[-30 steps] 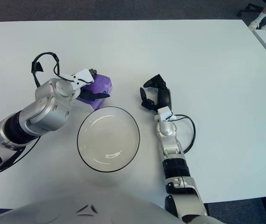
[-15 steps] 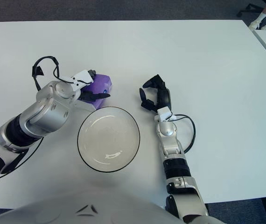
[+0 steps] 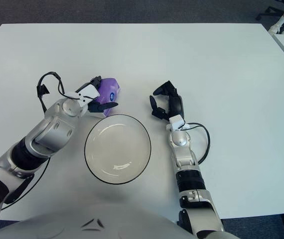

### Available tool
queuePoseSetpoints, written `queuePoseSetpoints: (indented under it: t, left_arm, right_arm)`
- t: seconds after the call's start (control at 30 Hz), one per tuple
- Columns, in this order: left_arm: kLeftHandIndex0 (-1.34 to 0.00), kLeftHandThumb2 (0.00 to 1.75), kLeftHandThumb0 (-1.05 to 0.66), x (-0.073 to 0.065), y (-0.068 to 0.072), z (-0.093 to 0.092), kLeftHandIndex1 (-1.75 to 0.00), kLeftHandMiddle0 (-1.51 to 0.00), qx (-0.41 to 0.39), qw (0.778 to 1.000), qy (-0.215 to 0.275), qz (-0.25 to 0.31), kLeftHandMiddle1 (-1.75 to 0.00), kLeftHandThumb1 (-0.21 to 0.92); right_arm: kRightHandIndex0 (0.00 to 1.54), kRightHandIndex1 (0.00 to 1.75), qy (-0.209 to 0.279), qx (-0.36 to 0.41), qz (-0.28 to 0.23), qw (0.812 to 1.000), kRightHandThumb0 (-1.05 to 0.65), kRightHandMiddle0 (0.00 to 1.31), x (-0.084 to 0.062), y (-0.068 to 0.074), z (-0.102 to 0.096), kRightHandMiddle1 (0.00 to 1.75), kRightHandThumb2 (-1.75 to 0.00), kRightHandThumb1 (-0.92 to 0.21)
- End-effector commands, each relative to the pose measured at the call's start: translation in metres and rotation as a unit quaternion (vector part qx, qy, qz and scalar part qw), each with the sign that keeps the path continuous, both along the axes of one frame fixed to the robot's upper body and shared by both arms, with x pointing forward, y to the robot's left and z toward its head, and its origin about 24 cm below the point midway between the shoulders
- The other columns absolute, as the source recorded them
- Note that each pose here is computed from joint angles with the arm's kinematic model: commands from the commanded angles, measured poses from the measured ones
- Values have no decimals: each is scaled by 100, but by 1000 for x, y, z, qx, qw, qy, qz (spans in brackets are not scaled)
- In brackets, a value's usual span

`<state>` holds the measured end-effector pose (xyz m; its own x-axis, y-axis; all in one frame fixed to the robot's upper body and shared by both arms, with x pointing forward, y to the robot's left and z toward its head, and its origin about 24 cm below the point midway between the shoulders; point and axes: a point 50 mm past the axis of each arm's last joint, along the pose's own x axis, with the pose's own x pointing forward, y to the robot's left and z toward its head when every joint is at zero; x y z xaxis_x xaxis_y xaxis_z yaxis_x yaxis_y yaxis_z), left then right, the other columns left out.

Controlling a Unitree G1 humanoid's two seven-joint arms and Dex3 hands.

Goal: Put the tissue paper into the plate.

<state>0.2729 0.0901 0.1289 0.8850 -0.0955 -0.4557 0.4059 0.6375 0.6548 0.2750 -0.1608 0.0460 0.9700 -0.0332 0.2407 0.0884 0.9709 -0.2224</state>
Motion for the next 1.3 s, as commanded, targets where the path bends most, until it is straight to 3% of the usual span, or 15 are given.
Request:
queuePoseSetpoints:
  t: [0.0, 0.43, 0.77, 1.27]
  left_arm:
    - [0, 28, -94, -8, 5, -38, 0, 0, 18, 998, 67, 10, 0, 74]
    - [0, 64, -84, -10, 17, -58, 0, 0, 12, 998, 51, 36, 0, 47]
    - [0, 67, -86, -5, 25, -79, 0, 0, 27, 996, 37, 77, 0, 45]
    - [0, 64, -90, 0, 31, -85, 0, 0, 55, 995, 33, 80, 0, 50]
  right_arm:
    - [61, 148, 73, -5, -20, 997, -39, 38, -19, -11, -33, 175, -95, -61]
    - [59, 150, 71, -8, -20, 997, -39, 38, -20, -15, -31, 175, -94, -62]
    - [57, 150, 69, -2, -19, 997, -39, 38, -21, -16, -31, 175, -94, -62]
    - [60, 156, 63, 2, -18, 998, -40, 41, -21, -16, -29, 175, -100, -58]
